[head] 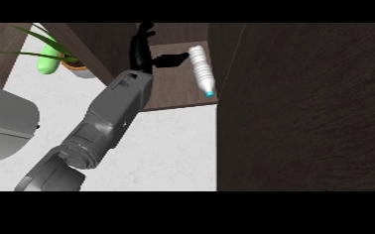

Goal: Pick up the bottled water, place it into the cabinet and close the cabinet

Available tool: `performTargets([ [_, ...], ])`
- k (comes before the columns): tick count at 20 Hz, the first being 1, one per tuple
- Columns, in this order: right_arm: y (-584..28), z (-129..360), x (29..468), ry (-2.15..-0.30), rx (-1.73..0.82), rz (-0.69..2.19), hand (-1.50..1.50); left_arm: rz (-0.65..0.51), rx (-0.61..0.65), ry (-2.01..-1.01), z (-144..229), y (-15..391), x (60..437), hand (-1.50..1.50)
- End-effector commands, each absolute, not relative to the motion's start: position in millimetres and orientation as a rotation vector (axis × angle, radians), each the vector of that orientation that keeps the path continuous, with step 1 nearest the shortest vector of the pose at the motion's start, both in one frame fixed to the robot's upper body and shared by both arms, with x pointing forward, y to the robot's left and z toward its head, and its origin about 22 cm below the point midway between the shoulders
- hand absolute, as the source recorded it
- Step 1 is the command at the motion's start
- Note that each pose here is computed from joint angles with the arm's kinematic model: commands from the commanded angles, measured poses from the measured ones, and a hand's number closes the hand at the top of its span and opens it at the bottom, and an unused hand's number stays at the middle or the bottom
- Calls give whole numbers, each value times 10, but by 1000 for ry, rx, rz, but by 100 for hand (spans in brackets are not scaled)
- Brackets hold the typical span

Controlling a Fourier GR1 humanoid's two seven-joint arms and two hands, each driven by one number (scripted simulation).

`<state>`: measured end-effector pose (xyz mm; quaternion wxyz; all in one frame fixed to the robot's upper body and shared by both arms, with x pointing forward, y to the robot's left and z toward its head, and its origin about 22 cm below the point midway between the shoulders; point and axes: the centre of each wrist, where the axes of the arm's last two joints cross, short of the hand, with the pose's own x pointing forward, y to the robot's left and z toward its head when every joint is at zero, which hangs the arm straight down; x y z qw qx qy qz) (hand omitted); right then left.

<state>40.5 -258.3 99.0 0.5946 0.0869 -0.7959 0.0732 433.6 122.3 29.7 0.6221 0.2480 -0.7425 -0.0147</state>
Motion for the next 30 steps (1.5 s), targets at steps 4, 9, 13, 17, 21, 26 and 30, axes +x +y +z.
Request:
performTargets([
  [4,-2563,1098,372,-1870,260,150,-150,-81,439,-1756,481,1017,4389,-150],
  [9,-2534,1168,360,-1863,263,142,-150,27,200,-1892,611,976,4416,-150],
  [13,-2521,1162,298,-1870,271,126,-150,20,99,-1943,763,1074,4493,-150],
  [17,-2541,1199,319,-1851,253,114,-150,8,25,-1921,738,831,4425,-150],
  [21,-2493,1212,370,-1843,235,113,-150,20,10,-1928,671,810,4389,-150],
  [26,-2446,1246,367,-1828,265,107,-150,52,-38,-1906,374,854,4202,-150],
  [30,-2376,1269,292,-1824,260,109,-150,52,-145,-1880,197,831,3991,-150],
])
